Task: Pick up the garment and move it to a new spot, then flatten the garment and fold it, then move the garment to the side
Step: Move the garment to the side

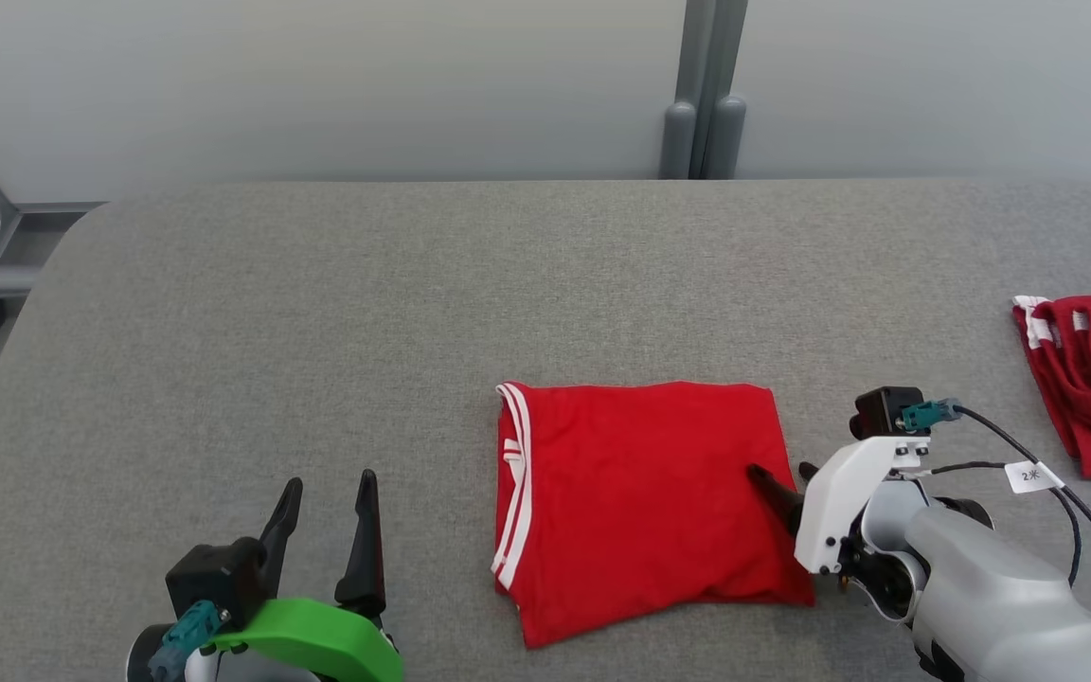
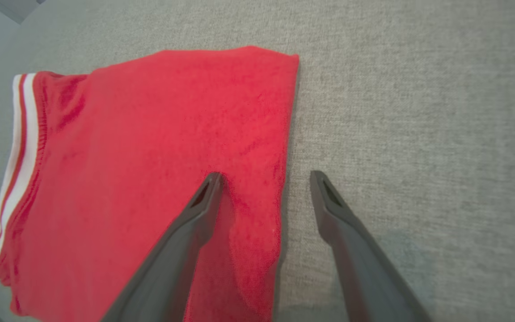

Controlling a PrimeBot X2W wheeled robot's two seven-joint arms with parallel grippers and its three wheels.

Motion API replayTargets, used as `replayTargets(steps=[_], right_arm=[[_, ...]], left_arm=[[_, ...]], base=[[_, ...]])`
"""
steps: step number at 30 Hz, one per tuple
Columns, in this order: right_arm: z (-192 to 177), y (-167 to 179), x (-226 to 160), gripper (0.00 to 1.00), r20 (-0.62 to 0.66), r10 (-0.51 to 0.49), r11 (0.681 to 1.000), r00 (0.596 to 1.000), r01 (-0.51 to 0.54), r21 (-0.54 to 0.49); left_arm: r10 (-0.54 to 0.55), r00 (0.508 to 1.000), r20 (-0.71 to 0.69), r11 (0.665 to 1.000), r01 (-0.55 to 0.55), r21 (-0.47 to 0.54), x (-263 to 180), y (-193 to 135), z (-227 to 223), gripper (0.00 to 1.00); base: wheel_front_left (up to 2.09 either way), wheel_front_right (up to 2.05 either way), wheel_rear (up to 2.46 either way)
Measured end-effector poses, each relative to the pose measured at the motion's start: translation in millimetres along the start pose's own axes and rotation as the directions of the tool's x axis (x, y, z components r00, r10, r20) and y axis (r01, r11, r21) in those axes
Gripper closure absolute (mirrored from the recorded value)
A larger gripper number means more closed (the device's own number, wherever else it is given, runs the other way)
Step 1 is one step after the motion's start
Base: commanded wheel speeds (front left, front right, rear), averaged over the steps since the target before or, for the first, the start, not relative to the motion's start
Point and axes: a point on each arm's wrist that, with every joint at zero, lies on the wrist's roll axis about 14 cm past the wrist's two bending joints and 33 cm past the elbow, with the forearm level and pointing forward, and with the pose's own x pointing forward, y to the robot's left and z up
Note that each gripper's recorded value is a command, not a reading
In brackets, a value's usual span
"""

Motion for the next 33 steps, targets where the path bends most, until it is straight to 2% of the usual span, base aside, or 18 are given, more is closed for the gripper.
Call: replayTargets(steps=[6, 8, 10, 11, 12, 21, 33], right_arm=[[-5, 10, 12, 0.0, -0.047, 0.031, 0.998, 0.998, -0.028, 0.057], [-4, 15, 15, 0.58, -0.05, 0.048, 0.996, 0.998, -0.044, 0.076], [-5, 18, 17, 0.75, -0.057, 0.059, 0.996, 0.997, -0.055, 0.076], [-4, 18, 17, 0.8, -0.056, 0.062, 0.995, 0.997, -0.058, 0.076], [-3, 19, 17, 0.99, -0.051, 0.065, 0.995, 0.997, -0.061, 0.076], [8, 10, 10, 1.0, -0.007, 0.052, 0.997, 0.999, -0.051, 0.064], [38, -53, -30, 1.0, 0.084, -0.095, 0.995, 0.992, 0.092, 0.045]], left_arm=[[0.035, 0.999, -0.009, 0.999, -0.035, -0.002, -2, 11, -2, 0.0], [0.042, 0.999, -0.012, 0.999, -0.043, -0.002, -3, 13, -3, 0.0], [0.048, 0.999, -0.014, 0.999, -0.048, -0.002, -2, 15, -4, 0.0], [0.05, 0.999, -0.014, 0.999, -0.05, -0.002, -2, 15, -4, 0.0], [0.05, 0.999, -0.015, 0.999, -0.05, -0.002, -2, 15, -4, 0.0], [0.024, 1.0, -0.009, 1.0, -0.024, -0.002, 4, 7, -4, 0.0], [-0.098, 0.995, -0.027, 0.995, 0.098, -0.014, 21, -33, -12, 0.0]], base=[[0.0, 0.0, 0.0], [0.0, 0.0, 0.0], [0.0, 0.0, 0.0], [0.0, 0.0, 0.0], [0.0, 0.0, 0.0], [0.0, 0.0, 0.0], [0.0, 0.0, 0.0]])
